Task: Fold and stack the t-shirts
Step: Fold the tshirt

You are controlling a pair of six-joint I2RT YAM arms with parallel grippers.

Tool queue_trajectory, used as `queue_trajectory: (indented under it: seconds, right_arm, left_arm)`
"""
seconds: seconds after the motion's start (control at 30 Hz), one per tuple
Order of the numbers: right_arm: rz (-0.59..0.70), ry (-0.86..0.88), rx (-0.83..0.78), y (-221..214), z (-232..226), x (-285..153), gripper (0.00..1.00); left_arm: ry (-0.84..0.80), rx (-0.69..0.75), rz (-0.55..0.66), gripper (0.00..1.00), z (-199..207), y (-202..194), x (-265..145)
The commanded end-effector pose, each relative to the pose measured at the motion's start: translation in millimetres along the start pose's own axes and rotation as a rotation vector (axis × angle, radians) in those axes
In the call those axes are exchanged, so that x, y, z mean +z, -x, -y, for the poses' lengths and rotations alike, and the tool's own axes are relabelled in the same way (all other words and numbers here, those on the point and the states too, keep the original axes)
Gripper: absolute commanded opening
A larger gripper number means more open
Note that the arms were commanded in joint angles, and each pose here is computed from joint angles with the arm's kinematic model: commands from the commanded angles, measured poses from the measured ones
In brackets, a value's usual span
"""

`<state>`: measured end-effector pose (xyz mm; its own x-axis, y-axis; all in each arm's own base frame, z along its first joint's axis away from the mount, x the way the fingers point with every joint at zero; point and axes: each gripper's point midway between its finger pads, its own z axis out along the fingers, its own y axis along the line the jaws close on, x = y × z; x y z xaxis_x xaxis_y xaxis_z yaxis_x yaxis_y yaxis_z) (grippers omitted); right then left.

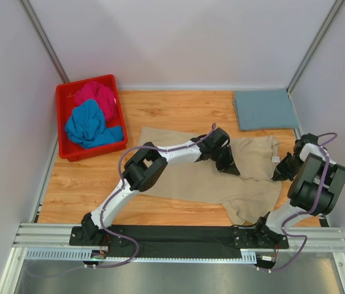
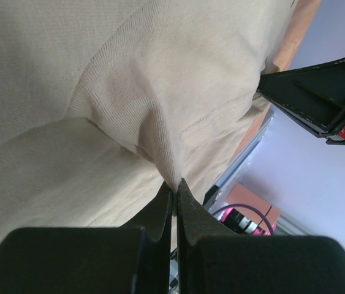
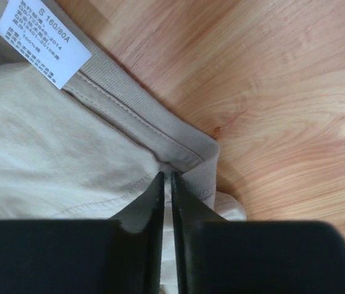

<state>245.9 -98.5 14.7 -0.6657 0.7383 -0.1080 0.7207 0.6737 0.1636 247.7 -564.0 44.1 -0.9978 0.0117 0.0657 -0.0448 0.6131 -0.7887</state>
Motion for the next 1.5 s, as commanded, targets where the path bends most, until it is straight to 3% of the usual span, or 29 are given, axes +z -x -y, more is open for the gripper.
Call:
queue_trajectory:
  seconds: [0.0,0.13,0.7,1.23,1.37,1.47]
  right_arm:
    - [0.029,-0.019,-0.001,9.6,2.7,3.6,0.06]
    - [0.058,-0.011,-0.007,17.7,-1.8,-9.7,0.00]
    - [0.099,0.011,-0.017,19.9,-8.2,-44.3,0.00]
    - [0.034,-0.095,0.029,-8.3,10.0,-79.2,0.00]
    - [0.077,-0.010,0.002,-1.4,-3.1,-71.1,0.00]
    - [0.054,0.069,0.000,-0.7,-16.8,-61.5,0.14]
  left_arm:
    - [-0.025,0.000,-0.011,0.00,15.4,1.2,-2.4]
    - [-0.014,0.004,-0.009,0.00,16.9,2.5,-4.7]
    - [-0.003,0.007,-0.021,0.00,21.6,3.2,-13.2]
    - [0.035,0.032,-0.032,0.00,24.8,6.4,-32.1]
    - [0.059,0.034,-0.037,0.00,16.9,7.0,-32.8]
    - [0.067,0.026,-0.050,0.00,9.0,6.7,-29.1]
